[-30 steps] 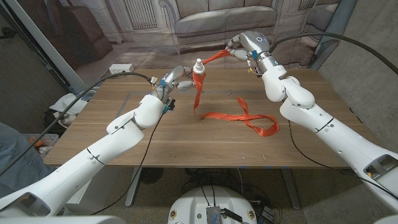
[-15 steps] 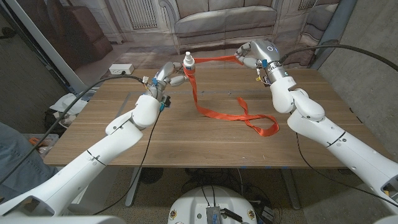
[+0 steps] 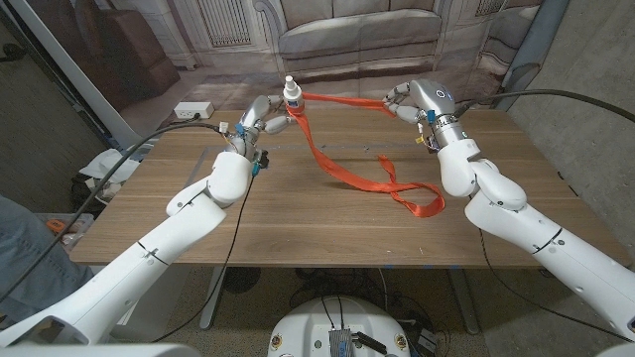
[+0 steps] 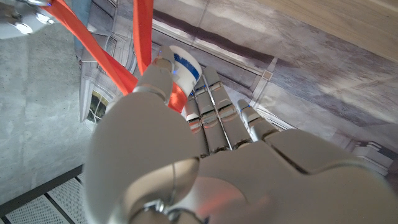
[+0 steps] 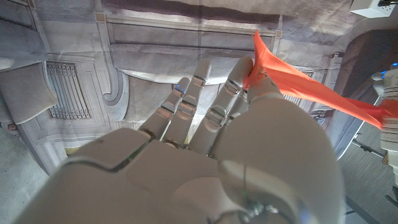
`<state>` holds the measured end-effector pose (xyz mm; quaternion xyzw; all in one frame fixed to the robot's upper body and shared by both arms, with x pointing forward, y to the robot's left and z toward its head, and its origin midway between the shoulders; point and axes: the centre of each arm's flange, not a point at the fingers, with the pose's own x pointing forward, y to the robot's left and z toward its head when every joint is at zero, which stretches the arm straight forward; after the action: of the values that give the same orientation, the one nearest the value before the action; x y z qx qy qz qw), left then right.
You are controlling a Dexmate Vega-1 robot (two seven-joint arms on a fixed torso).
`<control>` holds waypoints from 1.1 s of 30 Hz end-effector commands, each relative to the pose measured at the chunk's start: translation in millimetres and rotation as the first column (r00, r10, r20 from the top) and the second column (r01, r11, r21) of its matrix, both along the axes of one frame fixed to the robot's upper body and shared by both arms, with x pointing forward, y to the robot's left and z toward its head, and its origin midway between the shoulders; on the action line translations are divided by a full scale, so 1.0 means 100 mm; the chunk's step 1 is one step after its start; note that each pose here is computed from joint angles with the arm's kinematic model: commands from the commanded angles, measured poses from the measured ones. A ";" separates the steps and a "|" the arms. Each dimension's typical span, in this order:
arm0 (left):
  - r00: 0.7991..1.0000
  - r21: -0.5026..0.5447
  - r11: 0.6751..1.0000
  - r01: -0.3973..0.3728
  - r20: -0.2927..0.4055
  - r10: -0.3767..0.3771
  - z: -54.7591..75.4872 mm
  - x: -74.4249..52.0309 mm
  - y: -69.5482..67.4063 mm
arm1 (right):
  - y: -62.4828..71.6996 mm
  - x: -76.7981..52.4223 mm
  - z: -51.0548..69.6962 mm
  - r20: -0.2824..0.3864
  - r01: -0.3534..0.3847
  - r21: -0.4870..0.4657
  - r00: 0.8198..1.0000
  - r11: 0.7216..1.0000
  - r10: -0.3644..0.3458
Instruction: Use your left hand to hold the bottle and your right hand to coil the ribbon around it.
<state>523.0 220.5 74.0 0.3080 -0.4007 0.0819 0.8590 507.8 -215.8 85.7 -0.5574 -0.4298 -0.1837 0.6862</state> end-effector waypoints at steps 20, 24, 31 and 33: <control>0.993 -0.096 0.993 -0.071 -0.097 0.062 0.28 0.36 -0.01 | 0.27 -0.50 -0.52 -0.050 -0.193 -0.060 0.980 0.979 0.190; 0.992 -0.105 0.991 -0.079 -0.102 0.069 0.29 0.39 -0.04 | 0.39 -0.56 -0.58 -0.068 -0.244 -0.084 0.969 0.966 0.238; 0.990 -0.044 0.995 -0.089 -0.114 0.083 0.32 0.41 -0.17 | 0.71 -0.64 -0.59 -0.084 -0.344 -0.194 0.939 0.919 0.334; 0.990 -0.030 0.996 -0.084 -0.117 0.080 0.32 0.41 -0.20 | 0.81 -0.68 -0.57 -0.083 -0.368 -0.233 0.930 0.900 0.358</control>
<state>559.8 213.9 102.7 0.2889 -0.3445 0.1148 0.8858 456.0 -176.3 33.7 -0.5415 -0.4851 -0.0656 0.6835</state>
